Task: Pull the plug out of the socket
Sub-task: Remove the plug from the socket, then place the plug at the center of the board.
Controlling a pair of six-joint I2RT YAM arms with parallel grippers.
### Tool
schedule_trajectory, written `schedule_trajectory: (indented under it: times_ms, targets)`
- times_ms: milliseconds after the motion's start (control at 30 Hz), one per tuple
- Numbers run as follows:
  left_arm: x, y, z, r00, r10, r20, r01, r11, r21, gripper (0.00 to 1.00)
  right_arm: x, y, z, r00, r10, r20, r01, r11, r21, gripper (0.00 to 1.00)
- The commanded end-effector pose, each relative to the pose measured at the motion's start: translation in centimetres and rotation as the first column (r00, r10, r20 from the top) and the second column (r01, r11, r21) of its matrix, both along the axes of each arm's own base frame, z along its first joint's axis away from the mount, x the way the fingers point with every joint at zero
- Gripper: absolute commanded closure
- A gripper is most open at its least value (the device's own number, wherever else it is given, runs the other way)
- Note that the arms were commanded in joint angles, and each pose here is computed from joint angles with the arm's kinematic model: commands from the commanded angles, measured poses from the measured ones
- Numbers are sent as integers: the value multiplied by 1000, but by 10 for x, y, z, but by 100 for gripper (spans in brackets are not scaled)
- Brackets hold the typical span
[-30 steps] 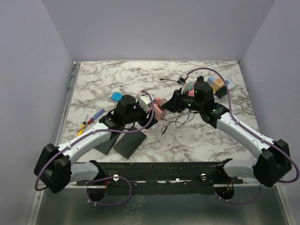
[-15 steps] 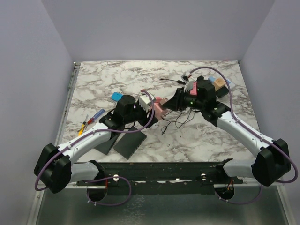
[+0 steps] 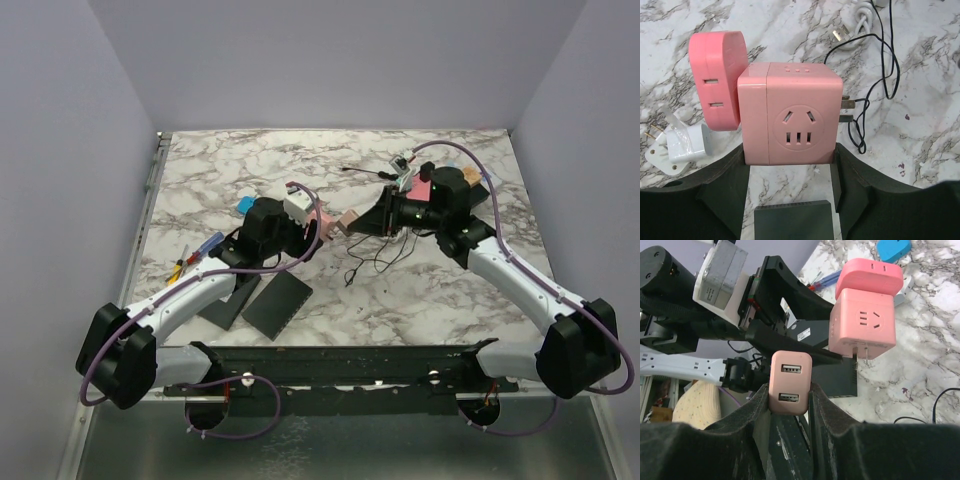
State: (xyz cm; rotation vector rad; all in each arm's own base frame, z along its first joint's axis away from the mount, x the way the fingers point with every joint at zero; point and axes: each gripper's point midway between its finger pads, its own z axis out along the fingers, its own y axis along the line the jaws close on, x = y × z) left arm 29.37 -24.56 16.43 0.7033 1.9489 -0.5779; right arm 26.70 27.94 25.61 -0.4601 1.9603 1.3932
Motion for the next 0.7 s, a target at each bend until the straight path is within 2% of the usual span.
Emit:
schedule_trajectory:
  times_ms: [0, 167, 300, 433, 667]
  targets:
    - [10, 4, 11, 998, 57, 34, -57, 998, -8, 100, -14, -1, 10, 998, 57, 11, -57, 997, 43, 100]
    - [14, 9, 15, 995, 88, 44, -88, 996, -12, 100, 1, -10, 0, 999, -46, 16, 46, 999, -15, 100]
    - [28, 30, 23, 979, 193, 61, -192, 981, -26, 100, 16, -23, -26, 987, -158, -10, 155, 980, -122, 100]
    - [40, 51, 35, 957, 280, 71, -277, 959, -58, 100, 19, -16, -51, 977, -208, -46, 197, 964, -179, 100]
    - [51, 98, 45, 865, 487, 120, -485, 873, -49, 100, 27, 15, -90, 976, -211, -54, 195, 957, -216, 100]
